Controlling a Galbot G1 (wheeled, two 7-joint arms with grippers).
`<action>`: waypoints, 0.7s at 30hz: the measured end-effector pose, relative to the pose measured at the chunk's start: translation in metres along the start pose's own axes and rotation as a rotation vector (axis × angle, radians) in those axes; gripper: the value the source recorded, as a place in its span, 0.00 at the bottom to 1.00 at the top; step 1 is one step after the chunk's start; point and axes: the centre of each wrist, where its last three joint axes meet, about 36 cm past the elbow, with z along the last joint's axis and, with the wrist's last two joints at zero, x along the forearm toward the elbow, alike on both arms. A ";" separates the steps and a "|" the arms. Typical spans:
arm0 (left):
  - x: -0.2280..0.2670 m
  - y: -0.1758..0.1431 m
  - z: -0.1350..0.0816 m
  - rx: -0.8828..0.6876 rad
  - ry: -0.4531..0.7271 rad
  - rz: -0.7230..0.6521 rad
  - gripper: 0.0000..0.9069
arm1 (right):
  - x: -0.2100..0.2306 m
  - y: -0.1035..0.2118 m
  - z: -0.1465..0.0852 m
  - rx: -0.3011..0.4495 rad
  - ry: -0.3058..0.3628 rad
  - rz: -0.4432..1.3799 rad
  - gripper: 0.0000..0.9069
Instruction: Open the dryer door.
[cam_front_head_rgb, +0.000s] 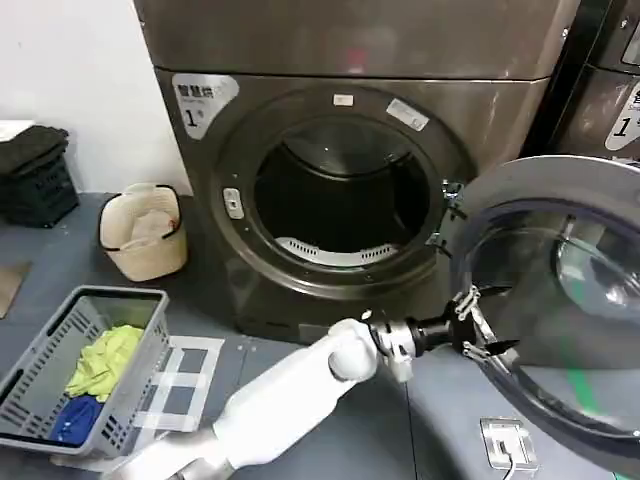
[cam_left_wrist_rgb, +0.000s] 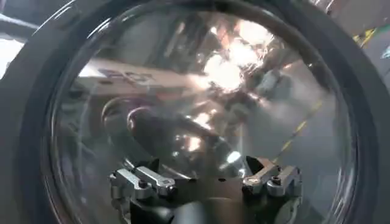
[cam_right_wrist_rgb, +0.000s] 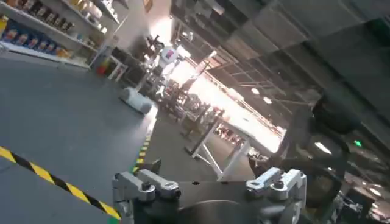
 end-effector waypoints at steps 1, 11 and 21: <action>-0.003 -0.002 -0.001 0.005 0.002 -0.004 1.00 | 0.001 0.001 -0.001 0.000 -0.002 -0.002 1.00; -0.019 -0.008 -0.008 0.036 0.031 -0.033 1.00 | 0.005 0.008 -0.005 -0.003 -0.019 -0.023 1.00; -0.019 -0.009 -0.012 0.064 0.015 -0.051 1.00 | 0.005 0.009 -0.007 -0.006 -0.024 -0.029 1.00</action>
